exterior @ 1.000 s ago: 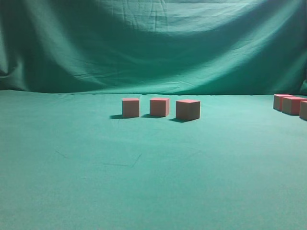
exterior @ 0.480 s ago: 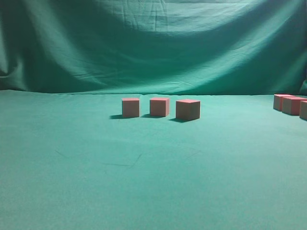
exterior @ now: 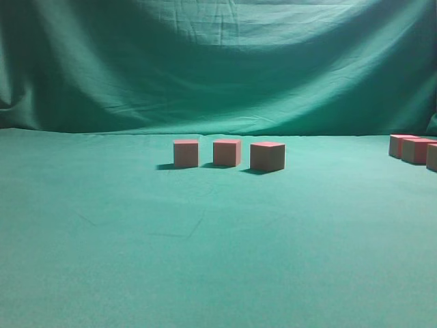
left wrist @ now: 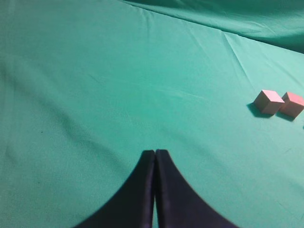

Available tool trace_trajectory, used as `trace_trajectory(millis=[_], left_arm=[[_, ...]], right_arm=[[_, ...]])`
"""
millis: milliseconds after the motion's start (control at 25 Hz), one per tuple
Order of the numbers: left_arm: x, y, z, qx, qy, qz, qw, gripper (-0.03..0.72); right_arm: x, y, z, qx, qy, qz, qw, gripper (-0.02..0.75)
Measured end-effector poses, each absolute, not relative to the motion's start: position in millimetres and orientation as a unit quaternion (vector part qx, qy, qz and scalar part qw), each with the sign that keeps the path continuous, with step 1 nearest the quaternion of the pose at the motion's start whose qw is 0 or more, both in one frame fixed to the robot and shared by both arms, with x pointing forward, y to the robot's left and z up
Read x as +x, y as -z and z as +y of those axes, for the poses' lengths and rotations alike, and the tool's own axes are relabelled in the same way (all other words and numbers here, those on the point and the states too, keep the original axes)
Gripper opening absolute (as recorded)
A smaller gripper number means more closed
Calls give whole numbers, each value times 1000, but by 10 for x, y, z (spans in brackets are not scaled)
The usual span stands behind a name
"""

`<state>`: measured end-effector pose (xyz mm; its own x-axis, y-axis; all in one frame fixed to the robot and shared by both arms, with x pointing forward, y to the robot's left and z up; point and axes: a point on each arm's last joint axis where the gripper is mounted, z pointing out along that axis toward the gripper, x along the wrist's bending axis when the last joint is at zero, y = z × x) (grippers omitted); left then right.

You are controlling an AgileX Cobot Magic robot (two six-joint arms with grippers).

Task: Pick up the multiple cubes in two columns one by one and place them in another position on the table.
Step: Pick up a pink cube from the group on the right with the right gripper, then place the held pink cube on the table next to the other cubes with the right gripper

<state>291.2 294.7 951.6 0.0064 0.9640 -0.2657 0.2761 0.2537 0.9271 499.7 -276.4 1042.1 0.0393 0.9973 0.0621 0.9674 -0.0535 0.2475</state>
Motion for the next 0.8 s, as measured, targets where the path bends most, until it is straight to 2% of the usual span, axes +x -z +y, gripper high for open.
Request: trace_trajectory(millis=[280, 440, 600, 800], left_arm=[[2912, -9516, 2947, 504, -345, 615, 499, 0], [2912, -9516, 2947, 504, -345, 615, 499, 0], [2912, -9516, 2947, 504, -345, 615, 499, 0], [2912, -9516, 2947, 504, -345, 615, 499, 0]], right_arm=[[4676, -10583, -1857, 572, -185, 799, 11, 267], [4522, -10626, -1408, 498, -240, 833, 22, 267], [4401, -10648, -1151, 453, -273, 848, 26, 267], [4337, -10513, -1022, 441, -242, 864, 0, 267]])
